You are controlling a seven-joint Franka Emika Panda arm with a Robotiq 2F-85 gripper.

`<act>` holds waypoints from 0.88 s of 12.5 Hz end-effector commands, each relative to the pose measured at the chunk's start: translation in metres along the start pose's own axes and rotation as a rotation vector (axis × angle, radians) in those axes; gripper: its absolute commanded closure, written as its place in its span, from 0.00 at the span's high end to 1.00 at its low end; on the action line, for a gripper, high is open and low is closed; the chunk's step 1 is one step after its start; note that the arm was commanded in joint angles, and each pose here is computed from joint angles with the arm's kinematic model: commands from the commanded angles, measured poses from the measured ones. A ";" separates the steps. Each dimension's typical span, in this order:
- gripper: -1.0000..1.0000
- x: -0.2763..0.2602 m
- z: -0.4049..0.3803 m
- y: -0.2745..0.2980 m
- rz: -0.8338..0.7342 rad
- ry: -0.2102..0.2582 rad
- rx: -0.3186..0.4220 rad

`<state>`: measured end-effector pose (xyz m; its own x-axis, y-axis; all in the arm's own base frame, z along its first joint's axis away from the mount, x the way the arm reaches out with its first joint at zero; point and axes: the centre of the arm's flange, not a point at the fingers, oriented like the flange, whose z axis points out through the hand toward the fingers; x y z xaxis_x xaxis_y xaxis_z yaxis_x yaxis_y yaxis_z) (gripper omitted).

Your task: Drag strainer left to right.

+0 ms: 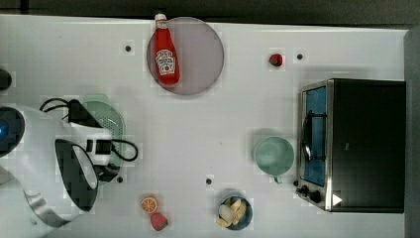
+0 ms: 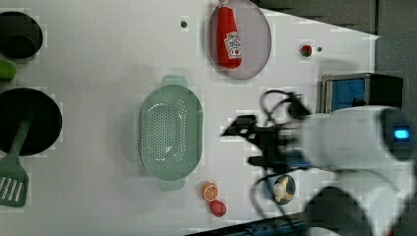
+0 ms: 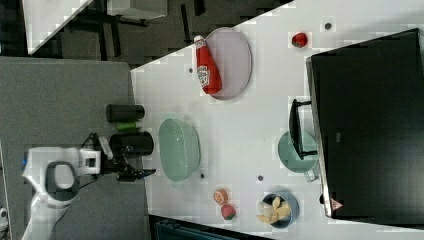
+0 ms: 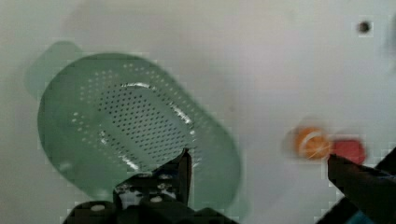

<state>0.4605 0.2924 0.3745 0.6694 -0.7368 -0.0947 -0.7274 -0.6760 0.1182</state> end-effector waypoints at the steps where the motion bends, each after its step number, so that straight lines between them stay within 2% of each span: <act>1: 1.00 -0.015 -0.006 -0.023 0.369 -0.014 0.100; 3: 1.00 -0.018 0.036 -0.037 0.532 -0.031 0.080; 5: 1.00 -0.019 0.077 -0.048 0.656 -0.018 0.065; 8: 1.00 -0.020 0.128 -0.062 0.639 -0.009 0.092; 11: 1.00 -0.011 0.162 -0.067 0.643 -0.047 0.100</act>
<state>0.4744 0.3482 0.2033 0.1503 -0.9833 -0.1025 -0.9841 -0.1587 0.0800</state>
